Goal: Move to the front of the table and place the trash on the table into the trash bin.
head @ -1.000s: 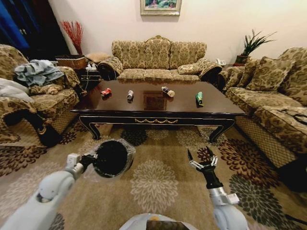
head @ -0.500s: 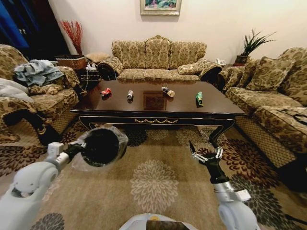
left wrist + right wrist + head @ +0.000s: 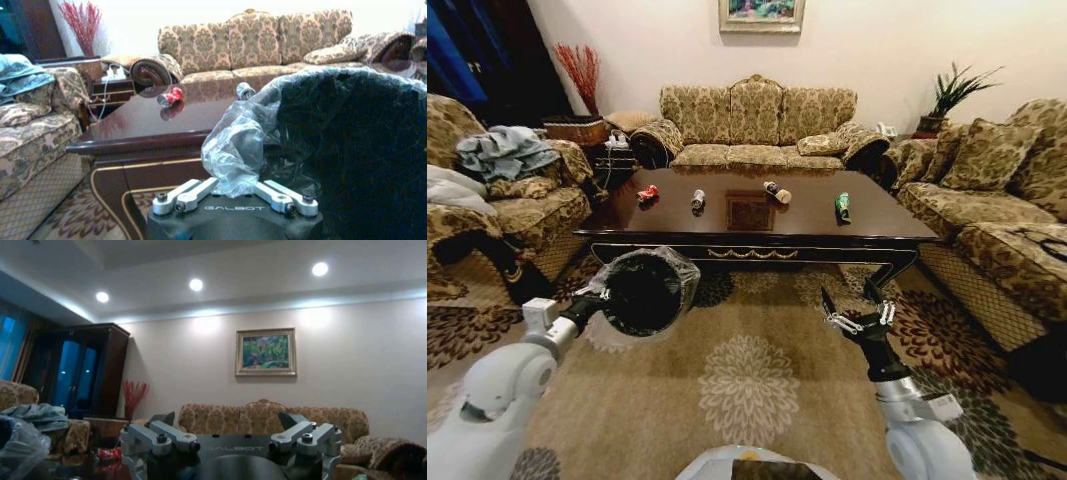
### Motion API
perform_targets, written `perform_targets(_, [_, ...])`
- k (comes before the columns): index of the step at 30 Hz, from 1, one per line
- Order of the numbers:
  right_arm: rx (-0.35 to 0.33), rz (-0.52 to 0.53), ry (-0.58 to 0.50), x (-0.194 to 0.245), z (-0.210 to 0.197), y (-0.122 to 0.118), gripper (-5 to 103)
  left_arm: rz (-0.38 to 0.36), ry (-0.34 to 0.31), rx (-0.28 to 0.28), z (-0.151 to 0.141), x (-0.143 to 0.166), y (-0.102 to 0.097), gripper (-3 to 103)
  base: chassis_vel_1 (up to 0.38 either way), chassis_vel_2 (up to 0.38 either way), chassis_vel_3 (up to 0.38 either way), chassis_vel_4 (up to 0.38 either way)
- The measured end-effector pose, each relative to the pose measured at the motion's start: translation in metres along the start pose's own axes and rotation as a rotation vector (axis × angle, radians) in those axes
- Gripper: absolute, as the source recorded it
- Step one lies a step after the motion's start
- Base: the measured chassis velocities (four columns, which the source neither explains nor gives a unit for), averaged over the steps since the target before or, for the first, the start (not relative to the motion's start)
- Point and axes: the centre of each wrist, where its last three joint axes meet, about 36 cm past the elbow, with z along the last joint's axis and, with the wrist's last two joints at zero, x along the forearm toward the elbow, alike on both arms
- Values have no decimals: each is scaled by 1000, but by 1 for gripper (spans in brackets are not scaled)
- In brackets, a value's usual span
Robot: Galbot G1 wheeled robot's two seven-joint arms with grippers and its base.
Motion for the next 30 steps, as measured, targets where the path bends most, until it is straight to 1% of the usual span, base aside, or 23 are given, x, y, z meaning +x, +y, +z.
perform_targets(1, [0,0,0,0,0,0,100,0,0,0,0,0,0,0,-103,158,125,-135])
perform_targets(4, [0,6,-3,1,3,1,100,-1,-34,9,5,-3,-2,0,-125,156,124,-167])
perform_targets(5, [0,6,-3,1,3,1,100,-1,-34,9,5,-3,-2,0,-116,156,121,-156])
perform_targets(8, [0,17,-5,1,6,1,100,-27,-60,17,7,-8,-1,0,-88,94,73,-122])
perform_targets(11, [5,17,-4,1,8,0,100,-36,-69,19,7,-9,-1,0,-25,16,7,-28])
perform_targets(15, [7,16,-2,2,9,0,100,-36,-74,19,8,-9,-2,0,0,0,0,0])
perform_targets(18, [4,12,6,4,12,1,100,-9,-93,18,16,-11,1,0,0,0,0,0])
perform_targets(22, [5,9,9,4,13,0,100,5,-88,9,19,-12,6,0,0,0,0,0])
perform_targets(24, [6,9,11,4,14,-1,100,10,-72,-7,21,-12,12,0,0,0,0,0])
perform_targets(28, [1,10,18,5,17,0,100,21,-49,-22,25,-12,18,0,0,0,0,0])
perform_targets(30, [1,10,18,5,17,0,100,22,-47,-22,26,-12,19,0,0,0,0,0])
